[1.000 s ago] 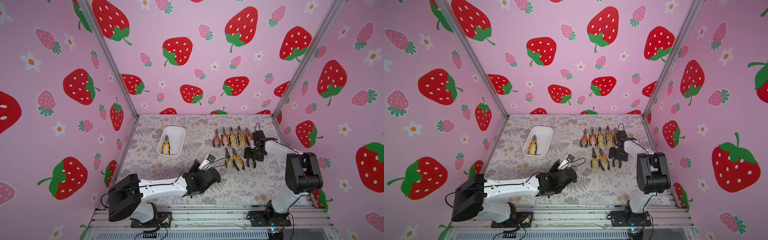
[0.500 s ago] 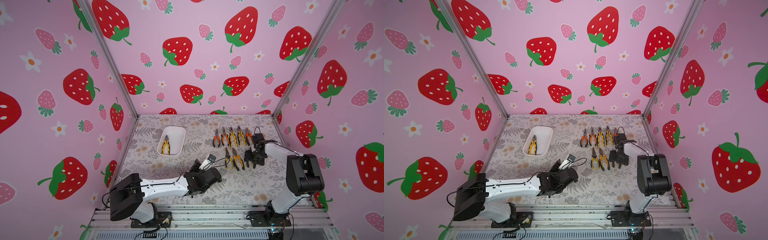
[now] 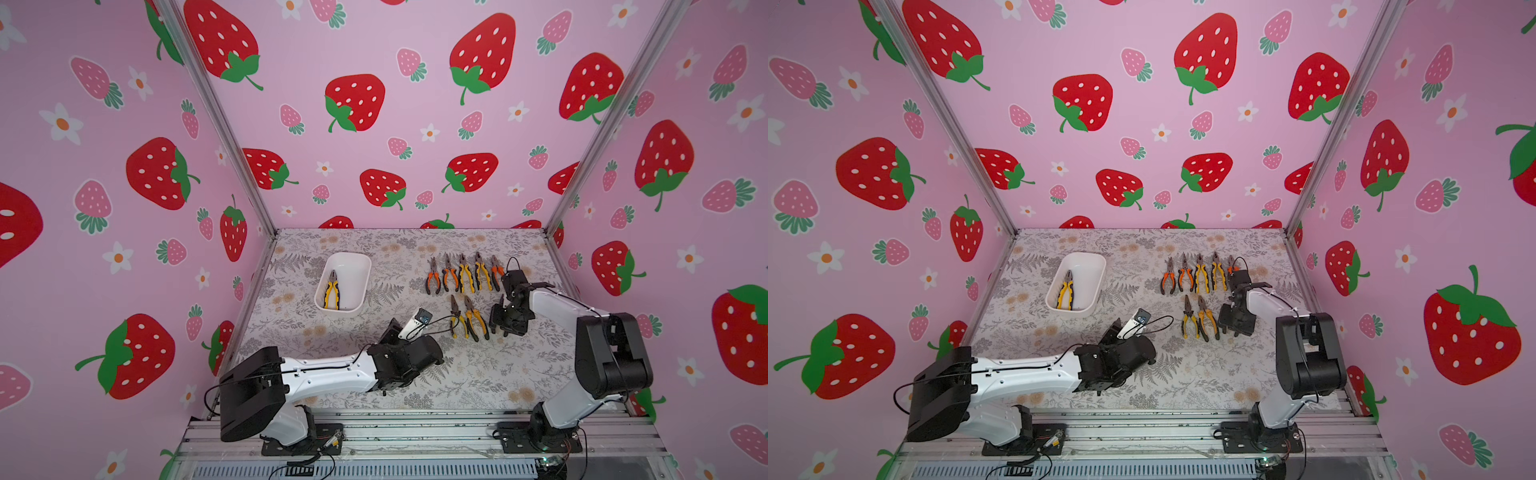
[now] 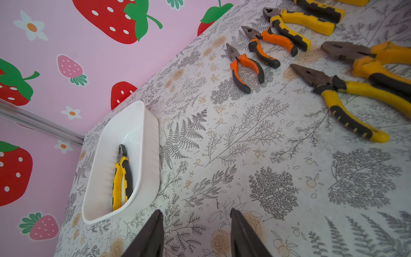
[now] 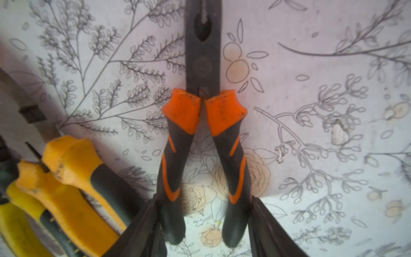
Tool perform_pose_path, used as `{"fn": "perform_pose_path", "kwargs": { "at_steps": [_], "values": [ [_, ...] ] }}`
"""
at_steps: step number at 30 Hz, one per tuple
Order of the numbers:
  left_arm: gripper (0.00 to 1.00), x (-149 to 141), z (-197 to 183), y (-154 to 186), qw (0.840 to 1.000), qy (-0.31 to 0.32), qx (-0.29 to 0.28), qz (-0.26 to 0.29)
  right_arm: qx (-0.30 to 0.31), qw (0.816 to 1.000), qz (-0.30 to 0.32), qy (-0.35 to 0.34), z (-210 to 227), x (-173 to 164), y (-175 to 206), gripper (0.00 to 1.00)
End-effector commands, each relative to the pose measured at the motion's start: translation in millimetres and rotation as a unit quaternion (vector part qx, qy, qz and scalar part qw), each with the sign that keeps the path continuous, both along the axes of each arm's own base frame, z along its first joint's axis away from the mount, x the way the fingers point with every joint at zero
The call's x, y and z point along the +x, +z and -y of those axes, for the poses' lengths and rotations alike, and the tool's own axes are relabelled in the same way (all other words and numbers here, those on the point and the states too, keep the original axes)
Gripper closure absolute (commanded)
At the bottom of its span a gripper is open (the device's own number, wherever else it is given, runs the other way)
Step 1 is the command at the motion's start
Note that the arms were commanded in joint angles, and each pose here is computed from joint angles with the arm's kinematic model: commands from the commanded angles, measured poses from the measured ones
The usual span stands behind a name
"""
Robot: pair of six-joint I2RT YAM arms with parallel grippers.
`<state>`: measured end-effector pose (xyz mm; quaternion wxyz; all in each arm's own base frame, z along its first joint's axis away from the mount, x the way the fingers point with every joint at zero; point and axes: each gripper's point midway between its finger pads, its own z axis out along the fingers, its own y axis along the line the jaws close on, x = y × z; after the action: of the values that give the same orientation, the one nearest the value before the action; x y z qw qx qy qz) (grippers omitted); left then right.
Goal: Take the pliers out of the storage box
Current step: Adjust the pliers at the center of the board.
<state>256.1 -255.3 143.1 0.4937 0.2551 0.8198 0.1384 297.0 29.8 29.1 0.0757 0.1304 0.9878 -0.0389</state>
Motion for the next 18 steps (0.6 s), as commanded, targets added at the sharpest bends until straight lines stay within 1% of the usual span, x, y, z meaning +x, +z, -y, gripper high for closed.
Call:
{"fn": "perform_pose_path", "kwargs": {
  "at_steps": [1,4,12,18],
  "values": [
    [0.5,2.7,2.0,10.7,1.0,0.004,-0.011,0.006,0.004,1.0,-0.007,0.01,-2.8,-4.5,2.2,0.47],
    [0.5,2.7,2.1,10.3,1.0,0.004,-0.009,0.006,0.007,0.999,-0.006,0.04,-7.0,-5.2,3.8,0.46],
    [0.5,2.8,3.0,10.0,1.0,0.004,-0.008,0.006,-0.002,0.994,0.022,0.108,-25.9,-5.8,15.5,0.44],
    [0.5,2.9,2.5,9.8,1.0,0.005,-0.008,0.006,-0.001,0.993,0.014,0.114,-28.9,-5.2,12.1,0.41]
  ]
}}
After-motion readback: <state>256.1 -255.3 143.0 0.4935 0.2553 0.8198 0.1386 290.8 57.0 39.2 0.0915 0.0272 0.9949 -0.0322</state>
